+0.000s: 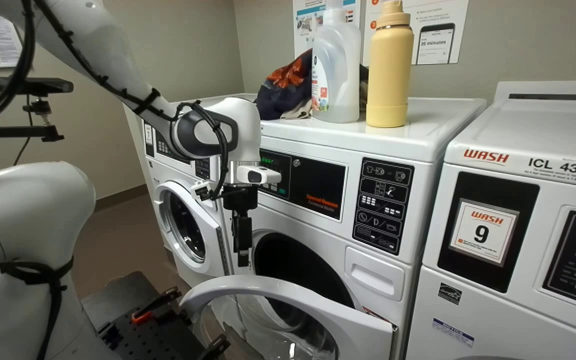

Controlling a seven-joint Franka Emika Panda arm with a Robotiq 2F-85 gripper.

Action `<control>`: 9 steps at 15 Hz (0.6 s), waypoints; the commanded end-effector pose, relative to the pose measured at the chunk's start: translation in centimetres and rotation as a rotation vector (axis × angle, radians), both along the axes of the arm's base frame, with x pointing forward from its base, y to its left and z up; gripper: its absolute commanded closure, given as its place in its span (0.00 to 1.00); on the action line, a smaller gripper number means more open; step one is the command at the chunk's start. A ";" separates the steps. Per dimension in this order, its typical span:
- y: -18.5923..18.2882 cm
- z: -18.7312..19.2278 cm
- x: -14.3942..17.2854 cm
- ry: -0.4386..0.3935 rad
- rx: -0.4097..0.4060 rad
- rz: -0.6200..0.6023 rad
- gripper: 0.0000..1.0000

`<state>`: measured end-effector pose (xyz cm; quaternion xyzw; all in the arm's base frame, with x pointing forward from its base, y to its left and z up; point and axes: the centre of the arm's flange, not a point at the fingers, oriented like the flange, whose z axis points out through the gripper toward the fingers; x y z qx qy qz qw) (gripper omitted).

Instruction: Open the middle washing machine door

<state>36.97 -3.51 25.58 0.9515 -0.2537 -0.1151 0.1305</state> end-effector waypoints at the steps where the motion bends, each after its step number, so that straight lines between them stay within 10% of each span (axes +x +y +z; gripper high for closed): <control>1: 2.2 4.2 -0.5 -0.027 0.089 0.087 0.00; 9: 4.1 5.8 -0.6 -0.121 0.288 0.163 0.00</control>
